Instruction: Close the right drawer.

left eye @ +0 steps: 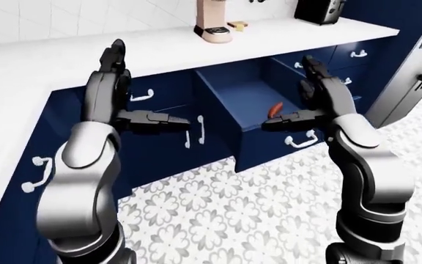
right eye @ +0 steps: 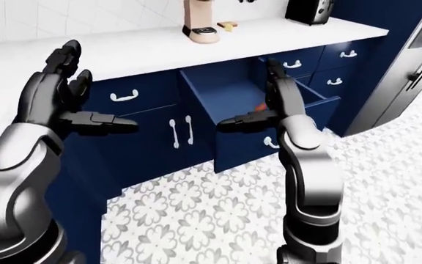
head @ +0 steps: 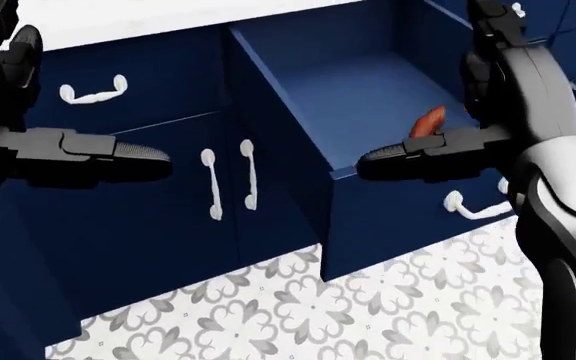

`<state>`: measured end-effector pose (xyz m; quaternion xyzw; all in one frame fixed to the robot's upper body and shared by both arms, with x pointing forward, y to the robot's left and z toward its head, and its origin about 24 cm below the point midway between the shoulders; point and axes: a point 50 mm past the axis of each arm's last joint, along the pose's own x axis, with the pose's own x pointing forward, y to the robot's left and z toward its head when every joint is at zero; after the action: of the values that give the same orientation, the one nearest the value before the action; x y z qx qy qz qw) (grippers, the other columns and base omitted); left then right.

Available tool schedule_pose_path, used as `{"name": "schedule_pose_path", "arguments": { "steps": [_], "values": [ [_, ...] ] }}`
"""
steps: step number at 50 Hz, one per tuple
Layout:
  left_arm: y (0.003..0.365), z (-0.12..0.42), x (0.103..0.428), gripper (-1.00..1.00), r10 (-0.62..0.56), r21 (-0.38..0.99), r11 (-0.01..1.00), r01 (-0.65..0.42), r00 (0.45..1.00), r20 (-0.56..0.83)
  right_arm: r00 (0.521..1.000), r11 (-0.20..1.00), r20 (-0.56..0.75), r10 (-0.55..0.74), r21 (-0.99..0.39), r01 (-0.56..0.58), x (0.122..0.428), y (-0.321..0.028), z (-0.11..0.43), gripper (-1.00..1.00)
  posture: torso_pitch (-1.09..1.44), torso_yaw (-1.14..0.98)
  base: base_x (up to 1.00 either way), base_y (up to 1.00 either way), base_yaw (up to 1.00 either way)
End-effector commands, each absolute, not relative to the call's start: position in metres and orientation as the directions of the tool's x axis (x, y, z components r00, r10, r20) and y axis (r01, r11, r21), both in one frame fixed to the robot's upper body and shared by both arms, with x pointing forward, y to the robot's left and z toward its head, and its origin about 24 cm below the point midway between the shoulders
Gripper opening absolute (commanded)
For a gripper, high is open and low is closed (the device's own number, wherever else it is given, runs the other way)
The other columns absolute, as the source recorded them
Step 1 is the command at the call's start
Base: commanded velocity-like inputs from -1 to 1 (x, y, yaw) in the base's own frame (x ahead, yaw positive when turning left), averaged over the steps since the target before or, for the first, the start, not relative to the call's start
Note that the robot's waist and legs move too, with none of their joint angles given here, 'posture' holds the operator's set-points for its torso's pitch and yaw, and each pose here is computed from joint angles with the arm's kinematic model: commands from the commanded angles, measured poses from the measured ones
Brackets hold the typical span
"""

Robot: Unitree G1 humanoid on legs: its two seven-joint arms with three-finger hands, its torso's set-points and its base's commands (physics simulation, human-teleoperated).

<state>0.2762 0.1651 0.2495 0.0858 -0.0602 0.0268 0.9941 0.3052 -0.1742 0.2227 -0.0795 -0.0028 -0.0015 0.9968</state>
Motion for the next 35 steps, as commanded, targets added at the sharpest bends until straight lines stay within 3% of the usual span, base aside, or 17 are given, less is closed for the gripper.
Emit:
{"name": "schedule_pose_path", "arguments": {
  "steps": [1,35],
  "values": [
    [0.1613,0.2592,0.2741,1.0,0.025,0.172,0.984,-0.057,0.983,0.181,0.997,0.986,0.07,-0.014,-0.165,0.025,0.3027,-0.1763,0.2358,1.0,0.0,0.0,0.0,0.0,-0.21],
    [0.1617,0.2626,0.2716,1.0,0.025,0.17,0.984,-0.057,0.982,0.186,0.997,0.986,0.076,-0.014,-0.163,0.026,0.3016,-0.1766,0.2364,1.0,0.0,0.0,0.0,0.0,-0.25]
  ]
}}
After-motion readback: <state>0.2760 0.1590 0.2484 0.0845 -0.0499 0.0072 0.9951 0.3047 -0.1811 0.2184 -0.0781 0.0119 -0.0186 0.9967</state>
